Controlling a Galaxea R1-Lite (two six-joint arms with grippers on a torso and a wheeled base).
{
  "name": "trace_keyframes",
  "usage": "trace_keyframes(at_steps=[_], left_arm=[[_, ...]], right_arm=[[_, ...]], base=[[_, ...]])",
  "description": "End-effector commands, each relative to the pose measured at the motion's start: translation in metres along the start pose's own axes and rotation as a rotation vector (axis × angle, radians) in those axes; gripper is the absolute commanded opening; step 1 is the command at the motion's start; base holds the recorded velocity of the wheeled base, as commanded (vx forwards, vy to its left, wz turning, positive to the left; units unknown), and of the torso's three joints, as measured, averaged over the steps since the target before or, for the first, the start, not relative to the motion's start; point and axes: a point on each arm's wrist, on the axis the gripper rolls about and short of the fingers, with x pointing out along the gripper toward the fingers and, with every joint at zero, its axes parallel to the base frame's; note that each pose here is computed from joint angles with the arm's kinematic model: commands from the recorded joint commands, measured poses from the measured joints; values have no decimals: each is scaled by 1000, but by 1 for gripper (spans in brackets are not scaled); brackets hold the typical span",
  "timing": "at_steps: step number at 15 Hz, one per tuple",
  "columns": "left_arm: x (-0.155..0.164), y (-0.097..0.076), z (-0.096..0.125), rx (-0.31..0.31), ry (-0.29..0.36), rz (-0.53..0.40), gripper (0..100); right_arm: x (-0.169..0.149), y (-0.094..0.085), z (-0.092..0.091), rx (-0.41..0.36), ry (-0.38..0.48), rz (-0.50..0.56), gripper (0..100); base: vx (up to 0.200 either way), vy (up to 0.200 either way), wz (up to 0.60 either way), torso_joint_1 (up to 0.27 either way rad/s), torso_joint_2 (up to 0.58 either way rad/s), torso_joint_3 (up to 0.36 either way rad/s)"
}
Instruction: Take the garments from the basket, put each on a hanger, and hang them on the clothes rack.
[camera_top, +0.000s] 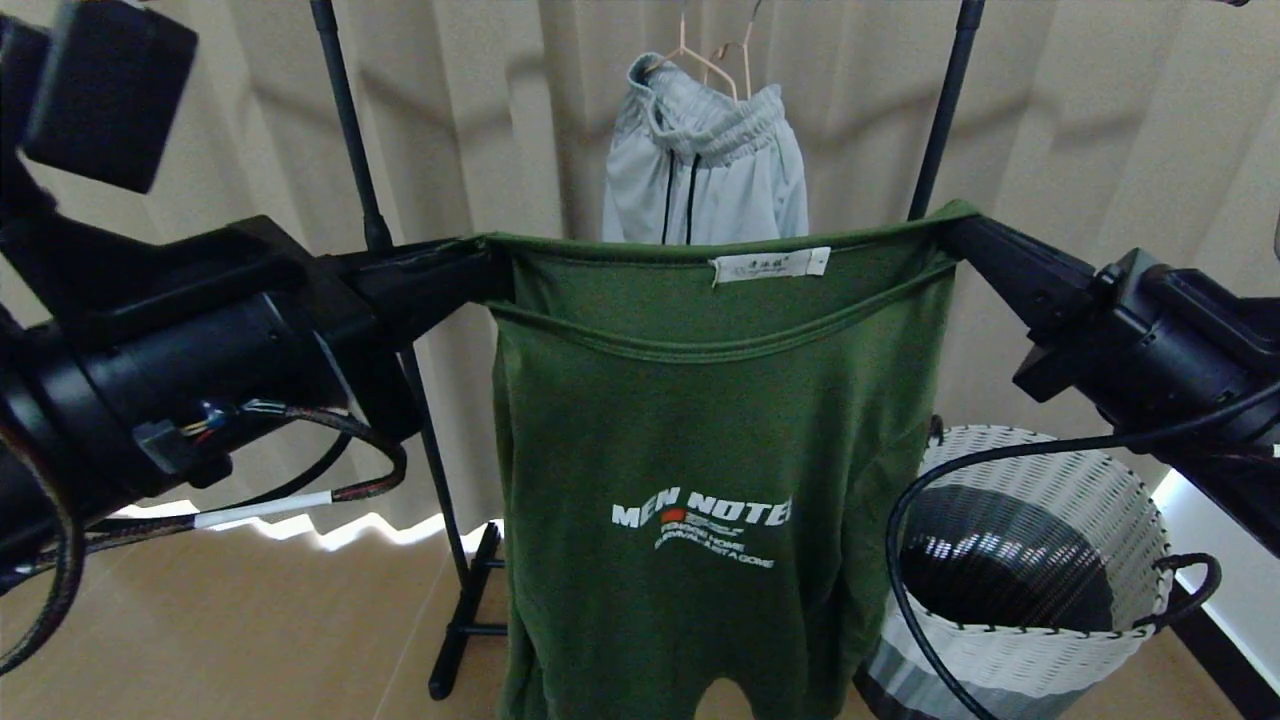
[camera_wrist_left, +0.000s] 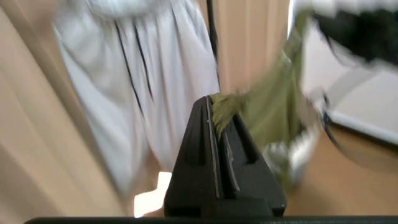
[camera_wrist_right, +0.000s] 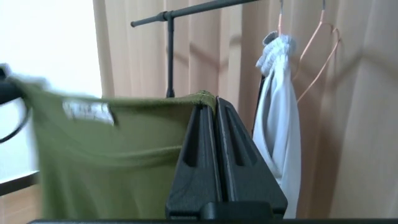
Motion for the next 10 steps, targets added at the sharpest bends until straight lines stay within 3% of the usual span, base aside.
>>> trace_keyframes(at_steps=[1,5,7,10], left_arm=[[9,-1,-9,-4,35,-7,0],[8,0,-7,-3,27,-4,0],[5,2,9,0,-34,2,0],[2,2,12,3,-45,1,0]], right_arm=[[-5,3,3,-2,-6,3,0],[-5,2,3,-2,-6,3,0],[-7,4,7,-6,-17,7,0],[-8,4,7,-5,-15,8,0]], base=[[0,0,0,0,0,0],[0,0,0,0,0,0],[0,0,0,0,0,0],[0,0,0,0,0,0]])
